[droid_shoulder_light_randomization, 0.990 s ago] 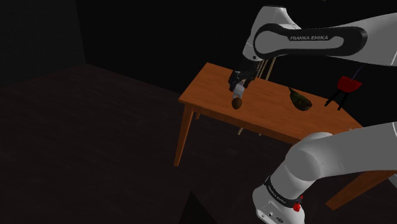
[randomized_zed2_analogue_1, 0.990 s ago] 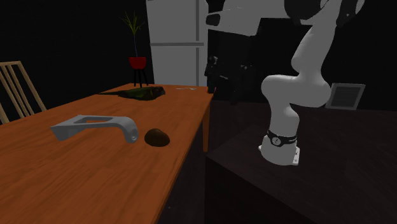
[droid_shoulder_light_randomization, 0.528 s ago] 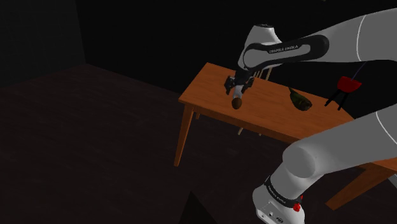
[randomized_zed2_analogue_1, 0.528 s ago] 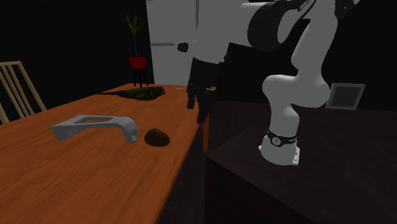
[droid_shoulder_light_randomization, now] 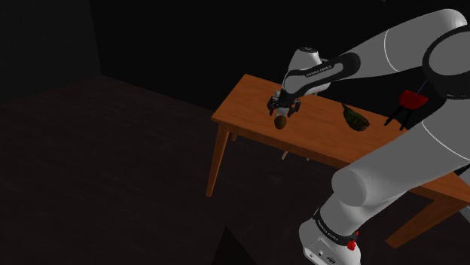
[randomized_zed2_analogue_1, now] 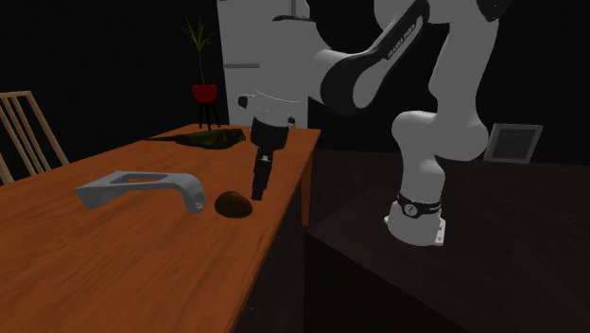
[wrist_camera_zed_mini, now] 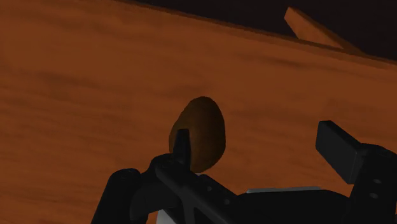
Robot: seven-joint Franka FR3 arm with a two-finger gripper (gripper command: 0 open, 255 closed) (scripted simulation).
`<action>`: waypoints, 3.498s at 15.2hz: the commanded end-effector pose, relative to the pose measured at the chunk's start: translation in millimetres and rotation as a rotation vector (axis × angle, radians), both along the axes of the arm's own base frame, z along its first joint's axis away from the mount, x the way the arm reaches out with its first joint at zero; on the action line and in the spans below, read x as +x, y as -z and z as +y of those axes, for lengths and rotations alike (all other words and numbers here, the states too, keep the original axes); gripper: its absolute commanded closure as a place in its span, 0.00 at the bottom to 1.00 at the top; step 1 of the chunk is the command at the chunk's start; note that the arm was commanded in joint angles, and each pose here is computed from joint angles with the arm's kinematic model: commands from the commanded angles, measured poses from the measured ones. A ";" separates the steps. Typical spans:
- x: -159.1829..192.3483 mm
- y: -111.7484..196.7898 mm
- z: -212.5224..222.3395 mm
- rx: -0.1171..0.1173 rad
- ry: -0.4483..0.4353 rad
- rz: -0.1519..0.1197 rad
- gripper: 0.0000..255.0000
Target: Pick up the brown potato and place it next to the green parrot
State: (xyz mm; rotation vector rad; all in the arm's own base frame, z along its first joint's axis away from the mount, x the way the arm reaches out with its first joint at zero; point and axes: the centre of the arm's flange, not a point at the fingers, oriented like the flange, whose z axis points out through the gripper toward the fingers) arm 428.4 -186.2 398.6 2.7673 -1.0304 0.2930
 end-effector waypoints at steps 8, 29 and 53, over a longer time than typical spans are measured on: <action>10.2 59.2 -63.7 -0.011 0.217 -0.054 0.00; 13.1 82.1 -70.2 -0.011 0.217 -0.054 1.00; 13.2 -33.9 -70.1 -0.011 0.217 -0.054 1.00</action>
